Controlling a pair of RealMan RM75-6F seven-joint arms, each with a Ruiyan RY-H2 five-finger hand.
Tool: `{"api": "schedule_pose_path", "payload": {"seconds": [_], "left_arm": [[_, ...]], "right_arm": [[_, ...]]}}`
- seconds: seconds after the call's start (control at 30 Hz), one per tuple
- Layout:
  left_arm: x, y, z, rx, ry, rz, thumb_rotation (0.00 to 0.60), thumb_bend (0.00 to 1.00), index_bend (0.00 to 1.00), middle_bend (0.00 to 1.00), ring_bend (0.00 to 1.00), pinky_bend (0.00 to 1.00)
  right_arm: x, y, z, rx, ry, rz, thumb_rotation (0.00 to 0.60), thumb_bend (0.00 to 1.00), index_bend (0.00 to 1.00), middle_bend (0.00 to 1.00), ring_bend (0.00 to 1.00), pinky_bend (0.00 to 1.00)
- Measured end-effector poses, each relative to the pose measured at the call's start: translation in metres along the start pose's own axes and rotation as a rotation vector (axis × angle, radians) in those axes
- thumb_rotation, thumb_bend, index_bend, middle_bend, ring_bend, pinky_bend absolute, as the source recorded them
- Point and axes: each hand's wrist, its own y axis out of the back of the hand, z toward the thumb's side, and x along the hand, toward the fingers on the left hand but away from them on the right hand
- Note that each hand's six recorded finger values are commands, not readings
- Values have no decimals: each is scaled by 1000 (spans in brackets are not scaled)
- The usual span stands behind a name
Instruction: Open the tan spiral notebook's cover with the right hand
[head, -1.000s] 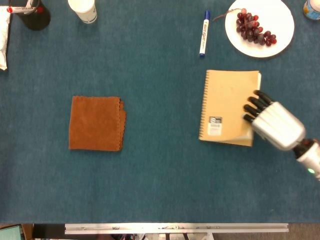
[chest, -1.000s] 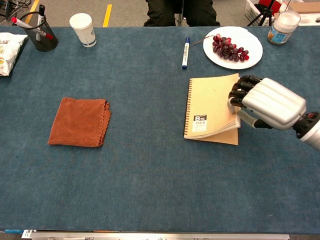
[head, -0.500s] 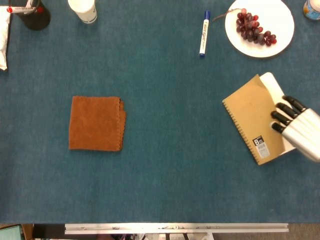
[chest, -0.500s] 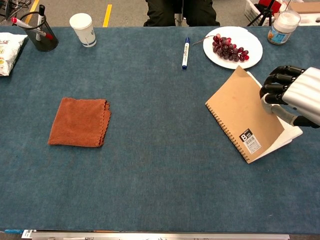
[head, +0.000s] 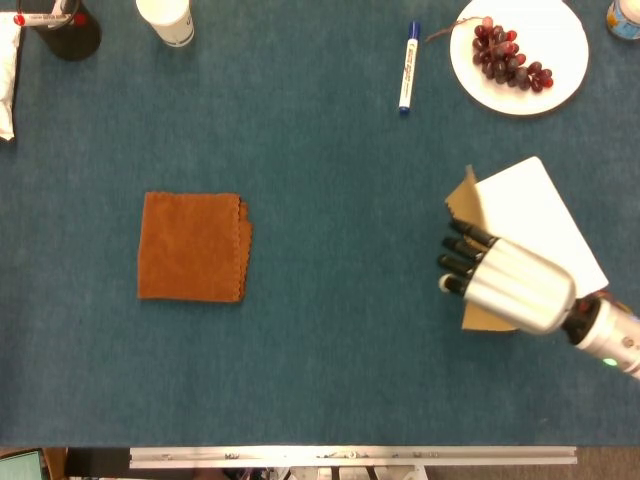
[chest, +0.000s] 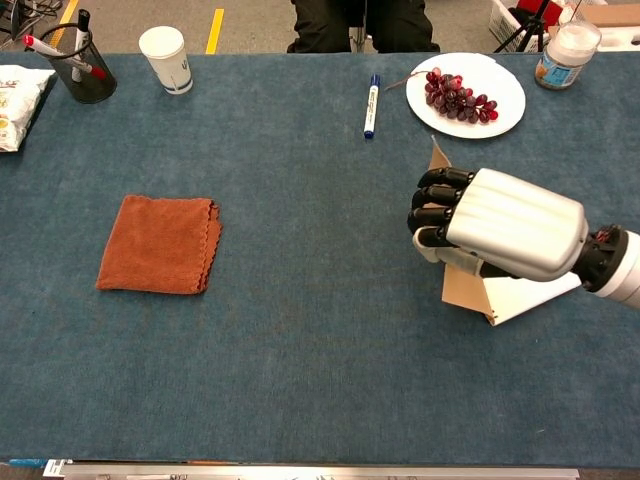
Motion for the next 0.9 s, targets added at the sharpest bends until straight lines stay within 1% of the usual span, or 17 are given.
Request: {"api": "schedule_pose_path", "payload": {"seconds": [0.1, 0.17, 0.23, 0.27, 0.3, 0.37, 0.43, 0.47, 0.5, 0.57, 0.6, 0.67, 0.8, 0.9], "left_arm": [[-1, -1, 0, 3, 1, -6, 600, 462, 0, 0, 0, 11], [-1, -1, -1, 3, 5, -7, 600, 461, 0, 0, 0, 11], [-1, -1, -1, 3, 6, -8, 600, 462, 0, 0, 0, 11], [-1, -1, -1, 3, 7, -9, 600, 462, 0, 0, 0, 11], [-1, -1, -1, 3, 7, -8, 600, 461, 0, 0, 0, 11], [-1, -1, -1, 4, 8, -10, 600, 461, 0, 0, 0, 11], [-1, -1, -1, 4, 6, -10, 600, 462, 0, 0, 0, 11], [-1, -1, -1, 4, 6, -9, 600, 462, 0, 0, 0, 11], [-1, 0, -1, 4, 8, -6, 600, 462, 0, 0, 0, 11], [-1, 0, -2, 5, 11, -4, 600, 462, 0, 0, 0, 11], [-1, 0, -2, 5, 12, -5, 600, 462, 0, 0, 0, 11], [-1, -1, -2, 6, 10, -8, 600, 462, 0, 0, 0, 11], [-1, -1, -1, 6, 9, -8, 600, 462, 0, 0, 0, 11], [-1, -2, -1, 7, 9, -11, 600, 462, 0, 0, 0, 11]], "right_arm": [[-10, -2, 12, -3, 51, 0, 600, 529, 774, 462, 300, 235], [-15, -6, 17, -5, 73, 12, 600, 529, 774, 462, 300, 236], [-20, -11, 22, -11, 93, 28, 600, 526, 741, 453, 300, 237], [-22, -13, 24, -12, 99, 35, 600, 507, 701, 439, 294, 240], [-25, -15, 26, -13, 103, 41, 600, 478, 655, 421, 283, 242], [-29, -20, 30, -15, 104, 52, 600, 355, 531, 365, 230, 233], [-33, -24, 31, -11, 92, 59, 600, 233, 410, 304, 171, 204], [-35, -26, 32, -8, 86, 63, 600, 149, 315, 257, 128, 179], [-36, -27, 32, -4, 78, 67, 600, 92, 244, 219, 97, 159], [-39, -30, 33, 0, 57, 73, 600, 16, 99, 142, 37, 118], [-40, -30, 34, 1, 47, 74, 600, 2, 43, 108, 15, 99], [-44, -29, 37, -5, 22, 72, 600, 0, 3, 69, 1, 81], [-54, -26, 40, -28, -23, 67, 600, 0, 0, 31, 0, 77], [-59, -30, 38, -39, -52, 84, 600, 0, 0, 7, 0, 77]]}}
